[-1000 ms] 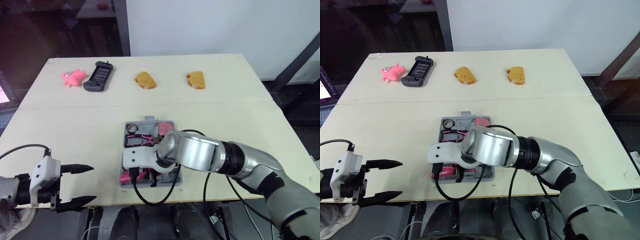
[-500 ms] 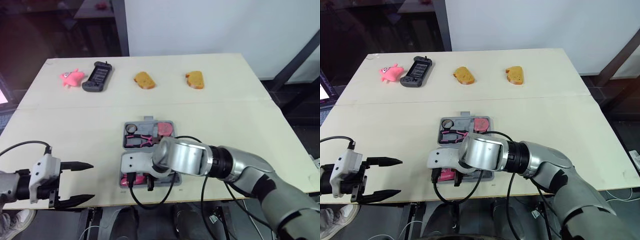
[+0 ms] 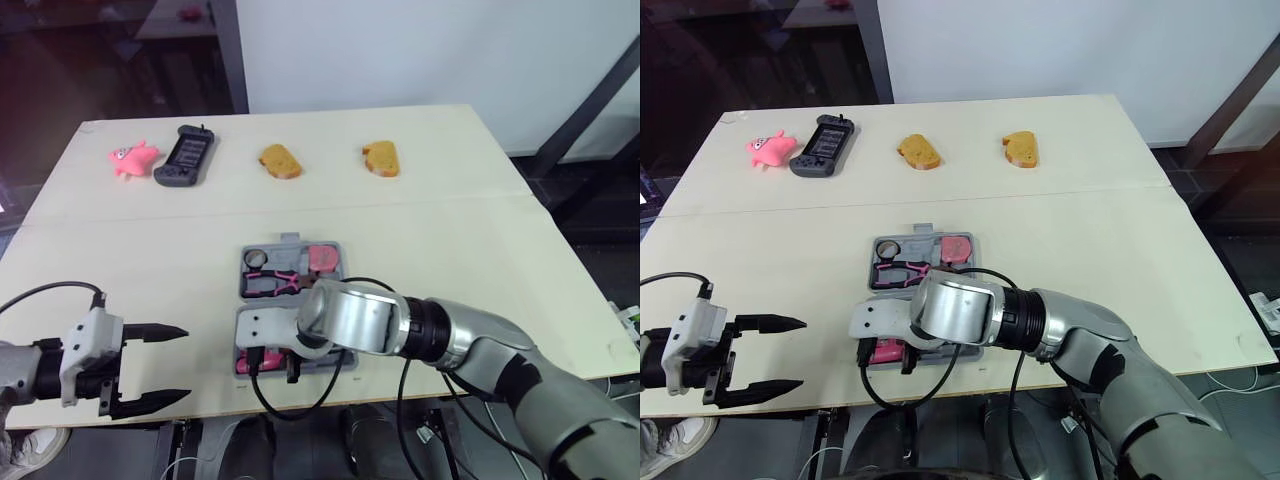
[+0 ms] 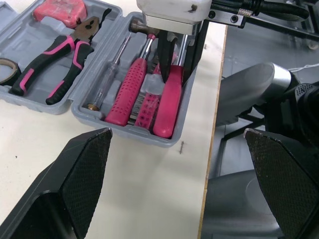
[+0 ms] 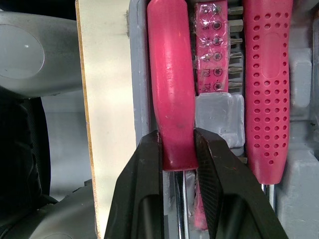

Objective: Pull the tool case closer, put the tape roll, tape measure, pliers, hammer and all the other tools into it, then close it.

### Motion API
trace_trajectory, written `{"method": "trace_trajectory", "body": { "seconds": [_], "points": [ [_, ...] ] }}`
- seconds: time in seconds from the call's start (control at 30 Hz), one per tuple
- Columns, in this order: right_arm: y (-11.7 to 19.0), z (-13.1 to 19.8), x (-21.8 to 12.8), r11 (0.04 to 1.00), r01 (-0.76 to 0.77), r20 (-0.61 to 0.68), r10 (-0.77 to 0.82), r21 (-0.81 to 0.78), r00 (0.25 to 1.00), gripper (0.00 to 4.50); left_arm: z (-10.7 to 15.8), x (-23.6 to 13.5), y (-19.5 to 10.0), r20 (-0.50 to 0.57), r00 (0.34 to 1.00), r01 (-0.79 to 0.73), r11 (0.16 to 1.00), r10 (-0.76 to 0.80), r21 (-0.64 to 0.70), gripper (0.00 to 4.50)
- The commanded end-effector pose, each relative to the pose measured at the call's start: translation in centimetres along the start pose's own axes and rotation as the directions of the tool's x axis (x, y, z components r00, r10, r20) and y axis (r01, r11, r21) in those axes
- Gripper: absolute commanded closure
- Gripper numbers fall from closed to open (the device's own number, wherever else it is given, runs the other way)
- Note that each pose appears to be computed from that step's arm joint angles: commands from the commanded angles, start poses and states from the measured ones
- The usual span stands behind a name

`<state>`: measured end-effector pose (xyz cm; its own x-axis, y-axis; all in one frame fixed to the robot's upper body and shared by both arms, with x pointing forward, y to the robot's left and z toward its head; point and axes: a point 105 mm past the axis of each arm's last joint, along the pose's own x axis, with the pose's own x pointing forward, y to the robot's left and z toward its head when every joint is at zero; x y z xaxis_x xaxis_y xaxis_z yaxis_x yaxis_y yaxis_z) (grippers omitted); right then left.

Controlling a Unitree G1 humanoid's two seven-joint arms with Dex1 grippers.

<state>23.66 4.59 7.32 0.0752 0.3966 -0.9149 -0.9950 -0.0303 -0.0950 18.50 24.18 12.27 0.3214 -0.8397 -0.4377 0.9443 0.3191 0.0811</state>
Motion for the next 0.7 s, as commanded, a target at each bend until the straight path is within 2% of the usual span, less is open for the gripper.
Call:
{"method": "trace_trajectory", "body": {
  "seconds": [0.03,0.1,0.13,0.3,0.47,0.67,0.7],
  "points": [
    [0.4,0.6,0.2,1.000,-0.017,0.024,0.017,-0.009,1.000,4.10,0.4,-0.1,-0.1,-0.013,1.000,0.006,1.000,-0.006,0.023,0.00],
    [0.4,0.7,0.2,1.000,-0.019,0.028,0.019,-0.009,0.999,3.02,0.4,-0.1,-0.1,-0.015,1.000,0.005,1.000,-0.004,0.022,0.00],
    [0.4,0.7,0.1,1.000,-0.020,0.030,0.020,-0.008,0.999,2.70,0.4,-0.1,0.0,-0.015,1.000,0.004,1.000,-0.003,0.022,0.00],
    [-0.1,1.3,-0.4,1.000,-0.005,0.066,0.004,0.016,0.998,0.31,0.2,-0.2,0.1,-0.016,1.000,0.002,1.000,-0.002,0.020,0.00],
    [-0.8,1.8,-1.7,0.999,0.017,0.122,-0.022,0.043,0.992,0.31,0.2,-0.1,0.6,-0.016,1.000,-0.005,1.000,0.006,0.023,0.00],
    [-1.3,2.1,-4.2,0.997,0.028,0.294,-0.049,0.077,0.955,0.31,0.1,0.1,0.9,-0.012,1.000,-0.007,1.000,0.007,0.024,0.00],
    [-1.4,1.9,-4.8,0.997,0.054,0.349,-0.070,0.053,0.934,0.56,0.1,0.3,1.0,-0.009,1.000,-0.009,1.000,0.010,0.026,0.00]
  ]
}}
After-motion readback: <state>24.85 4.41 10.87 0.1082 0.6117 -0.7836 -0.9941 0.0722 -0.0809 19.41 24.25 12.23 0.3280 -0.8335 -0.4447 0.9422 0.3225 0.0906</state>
